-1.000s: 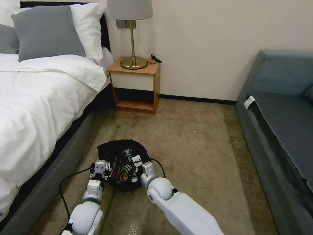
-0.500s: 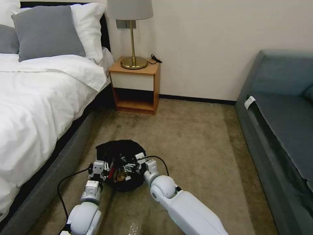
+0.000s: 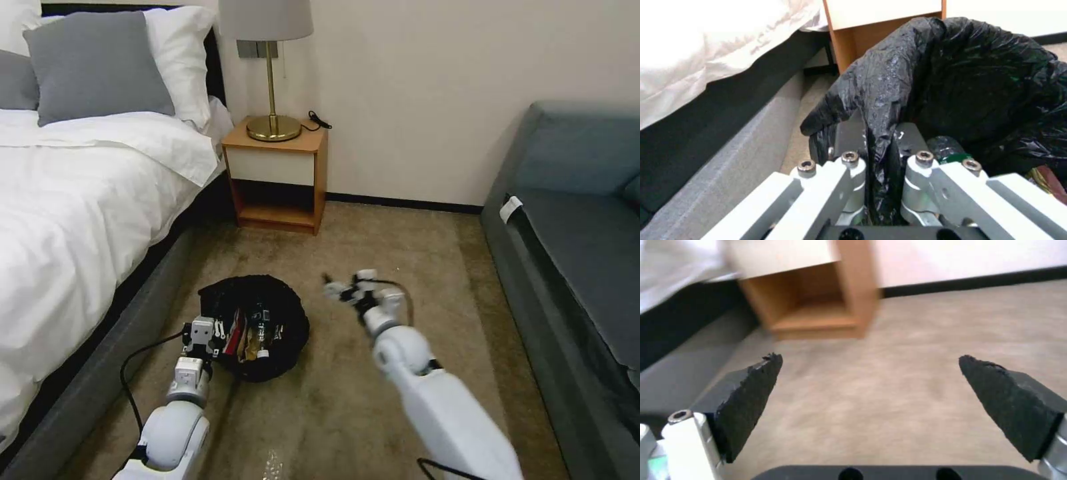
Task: Pick up the trash bin, then pick up the garbage on the floor and place it into the trash bin.
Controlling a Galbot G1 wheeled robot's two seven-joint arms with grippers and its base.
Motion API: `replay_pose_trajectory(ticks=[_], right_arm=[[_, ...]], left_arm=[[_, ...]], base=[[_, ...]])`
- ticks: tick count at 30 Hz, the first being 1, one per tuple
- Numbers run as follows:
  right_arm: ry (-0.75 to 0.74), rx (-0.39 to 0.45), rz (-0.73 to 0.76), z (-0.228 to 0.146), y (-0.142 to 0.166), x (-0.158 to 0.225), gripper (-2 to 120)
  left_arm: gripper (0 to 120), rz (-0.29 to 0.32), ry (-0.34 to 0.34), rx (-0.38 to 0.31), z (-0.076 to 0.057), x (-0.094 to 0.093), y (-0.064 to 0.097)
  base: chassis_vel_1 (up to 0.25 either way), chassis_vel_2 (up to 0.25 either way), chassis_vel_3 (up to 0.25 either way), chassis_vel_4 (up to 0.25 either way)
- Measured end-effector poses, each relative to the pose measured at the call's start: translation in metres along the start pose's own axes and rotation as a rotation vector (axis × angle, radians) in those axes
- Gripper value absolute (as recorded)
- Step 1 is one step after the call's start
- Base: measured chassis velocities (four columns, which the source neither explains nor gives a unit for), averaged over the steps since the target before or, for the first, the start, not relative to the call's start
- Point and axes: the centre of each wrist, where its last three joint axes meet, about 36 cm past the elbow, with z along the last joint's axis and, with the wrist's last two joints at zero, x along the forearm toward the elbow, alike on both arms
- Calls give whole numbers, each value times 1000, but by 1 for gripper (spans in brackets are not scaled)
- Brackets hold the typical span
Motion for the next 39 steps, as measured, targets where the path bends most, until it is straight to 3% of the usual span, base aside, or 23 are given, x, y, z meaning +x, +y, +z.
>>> replay_pose_trajectory(ticks=[4,7,10,12,16,18,19,22,23,25,26,30,39], right_arm=[[10,-54,88,-7,-28,3,100],[39,-116,199,-2,-60,11,100],[49,-133,237,4,-71,15,100],[62,-153,282,13,-81,18,100],[65,-169,307,19,-86,20,100],[64,-188,335,23,-92,21,100],[64,-188,335,23,-92,21,100],[63,-206,371,29,-101,23,100],[63,-206,371,29,-101,23,100],[65,-217,390,34,-106,24,100],[65,-217,390,34,-106,24,100],[57,-241,419,39,-112,29,100],[51,-248,445,47,-113,35,100]], left_arm=[[6,-12,-1,50,-4,-2,-3],[6,-22,-5,134,-14,-5,-10],[6,-29,-8,168,-18,-7,-11],[6,-48,-3,240,-23,-10,-13],[6,-65,10,321,-27,-12,-15],[6,-85,32,432,-32,-14,-17],[6,-85,32,432,-32,-14,-17],[6,-115,73,600,-38,-11,-20],[6,-115,73,600,-38,-11,-20],[6,-120,103,696,-41,-6,-25],[6,-120,103,696,-41,-6,-25],[6,-135,140,828,-45,1,-33],[6,-176,200,965,-41,1,-34]], base=[[0,0,0,0],[0,0,0,0],[0,0,0,0],[0,0,0,0],[0,0,0,0],[0,0,0,0],[0,0,0,0],[0,0,0,0],[0,0,0,0],[0,0,0,0],[0,0,0,0],[0,0,0,0],[0,0,0,0]])
